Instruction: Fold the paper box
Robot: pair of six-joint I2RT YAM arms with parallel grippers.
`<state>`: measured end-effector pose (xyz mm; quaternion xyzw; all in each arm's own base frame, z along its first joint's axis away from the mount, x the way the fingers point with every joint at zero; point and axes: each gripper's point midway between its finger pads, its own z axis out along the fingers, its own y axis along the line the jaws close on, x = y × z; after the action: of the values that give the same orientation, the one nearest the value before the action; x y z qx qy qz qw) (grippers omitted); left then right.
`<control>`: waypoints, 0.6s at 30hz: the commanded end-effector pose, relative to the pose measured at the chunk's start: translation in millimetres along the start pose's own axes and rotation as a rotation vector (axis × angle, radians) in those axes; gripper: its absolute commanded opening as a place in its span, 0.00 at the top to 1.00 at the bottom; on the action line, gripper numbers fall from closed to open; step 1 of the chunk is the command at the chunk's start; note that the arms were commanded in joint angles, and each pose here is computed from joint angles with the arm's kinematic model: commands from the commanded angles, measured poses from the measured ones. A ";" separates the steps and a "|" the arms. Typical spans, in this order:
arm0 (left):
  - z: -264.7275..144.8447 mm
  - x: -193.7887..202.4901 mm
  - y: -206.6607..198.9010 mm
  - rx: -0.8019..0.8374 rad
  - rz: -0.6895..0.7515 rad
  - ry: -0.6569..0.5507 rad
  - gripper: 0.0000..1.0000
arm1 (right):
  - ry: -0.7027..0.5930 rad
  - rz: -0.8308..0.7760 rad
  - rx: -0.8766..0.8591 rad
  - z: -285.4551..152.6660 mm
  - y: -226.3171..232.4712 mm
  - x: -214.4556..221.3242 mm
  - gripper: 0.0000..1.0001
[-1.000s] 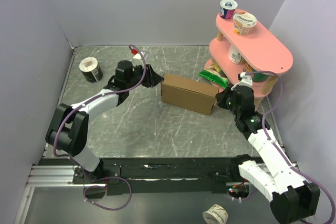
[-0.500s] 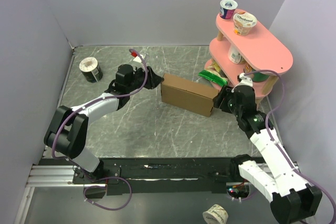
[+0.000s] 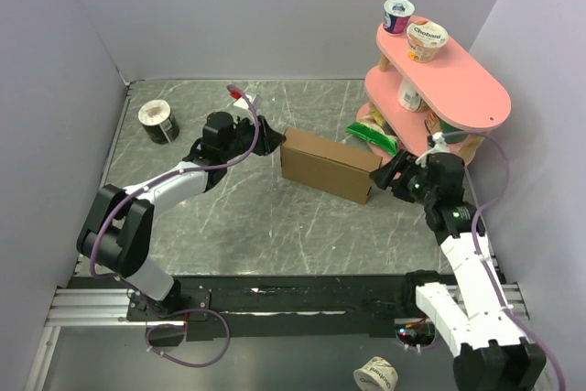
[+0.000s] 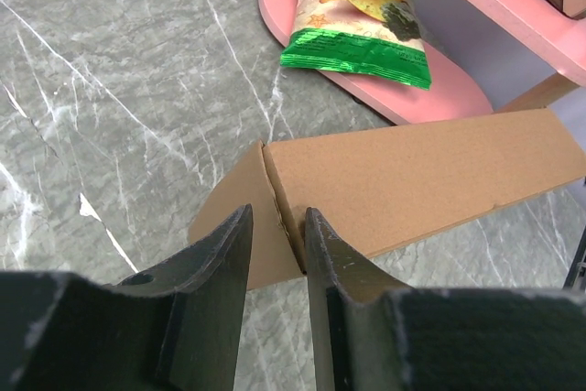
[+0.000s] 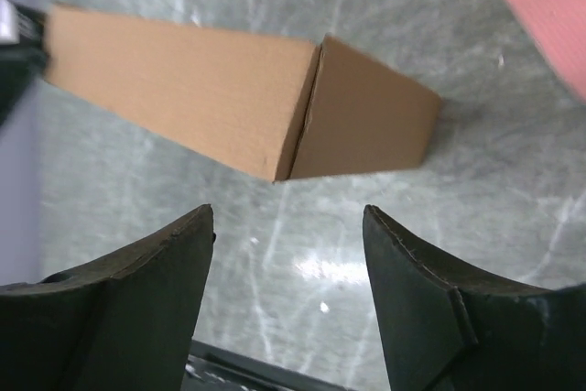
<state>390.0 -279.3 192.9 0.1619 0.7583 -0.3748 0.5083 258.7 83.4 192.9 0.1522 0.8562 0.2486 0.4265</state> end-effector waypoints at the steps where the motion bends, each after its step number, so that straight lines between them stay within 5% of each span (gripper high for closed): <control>1: -38.1 149.2 35.6 -0.154 -0.114 0.486 0.66 | -0.054 0.092 -0.139 -1.8 9.0 -19.3 0.29; 18: -38.9 148.2 34.5 -0.158 -0.106 0.492 0.67 | -0.105 0.179 -0.236 3.5 0.5 -31.5 0.37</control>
<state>389.9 -280.0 193.4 0.1661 0.7594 -0.3713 0.5079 276.1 74.2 194.3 0.2006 0.8004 0.3652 0.4310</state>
